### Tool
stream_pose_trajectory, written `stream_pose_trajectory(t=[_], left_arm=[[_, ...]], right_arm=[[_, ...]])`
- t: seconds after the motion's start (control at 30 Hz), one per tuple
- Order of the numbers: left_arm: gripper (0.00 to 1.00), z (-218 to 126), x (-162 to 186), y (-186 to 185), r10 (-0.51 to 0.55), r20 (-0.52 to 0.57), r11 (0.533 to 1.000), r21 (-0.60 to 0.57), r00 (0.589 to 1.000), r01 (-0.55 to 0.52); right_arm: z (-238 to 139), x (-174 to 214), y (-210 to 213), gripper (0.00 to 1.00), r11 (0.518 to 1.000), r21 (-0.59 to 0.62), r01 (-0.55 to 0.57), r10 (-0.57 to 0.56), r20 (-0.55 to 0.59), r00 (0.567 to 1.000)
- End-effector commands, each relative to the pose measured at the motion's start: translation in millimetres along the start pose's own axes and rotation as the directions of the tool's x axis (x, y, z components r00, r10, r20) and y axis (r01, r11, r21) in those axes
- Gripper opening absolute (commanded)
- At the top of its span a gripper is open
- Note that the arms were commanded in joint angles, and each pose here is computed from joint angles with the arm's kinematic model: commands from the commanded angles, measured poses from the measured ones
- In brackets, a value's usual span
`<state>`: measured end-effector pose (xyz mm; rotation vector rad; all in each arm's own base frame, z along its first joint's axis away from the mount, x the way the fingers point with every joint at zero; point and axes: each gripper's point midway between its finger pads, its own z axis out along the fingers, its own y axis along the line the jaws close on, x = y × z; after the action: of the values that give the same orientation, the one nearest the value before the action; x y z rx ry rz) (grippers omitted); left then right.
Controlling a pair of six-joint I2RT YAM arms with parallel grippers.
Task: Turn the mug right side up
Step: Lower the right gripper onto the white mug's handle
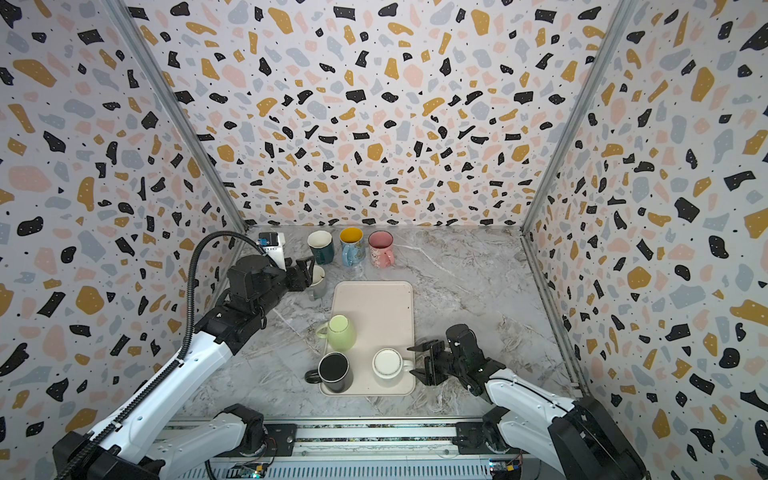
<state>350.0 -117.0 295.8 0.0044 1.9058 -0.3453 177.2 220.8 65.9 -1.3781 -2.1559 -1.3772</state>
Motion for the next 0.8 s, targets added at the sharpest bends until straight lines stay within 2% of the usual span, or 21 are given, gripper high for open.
stream_pose_trajectory(t=[0.0,0.17,0.5,0.77], left_arm=[[0.68,-0.9,-5.8,-0.2,0.023,0.024,1.0,-0.004,0.999,-0.022],[0.68,-0.1,-4.2,0.4,0.024,0.021,1.0,-0.007,1.0,-0.024],[0.69,2.7,0.5,1.3,0.028,0.007,1.0,-0.01,1.0,-0.028],[0.69,3.5,2.8,3.4,0.038,-0.002,0.999,-0.021,0.999,-0.038]], right_arm=[[-2.3,8.3,24.4,0.57,0.997,-0.069,0.025,-0.025,-0.002,1.0],[-5.0,4.4,31.8,0.5,0.993,-0.115,0.015,-0.012,0.028,1.0],[6.1,3.8,39.4,0.47,0.991,-0.13,0.024,-0.023,0.012,1.0],[13.6,-2.6,46.7,0.39,0.986,-0.164,0.034,-0.031,0.024,0.999]])
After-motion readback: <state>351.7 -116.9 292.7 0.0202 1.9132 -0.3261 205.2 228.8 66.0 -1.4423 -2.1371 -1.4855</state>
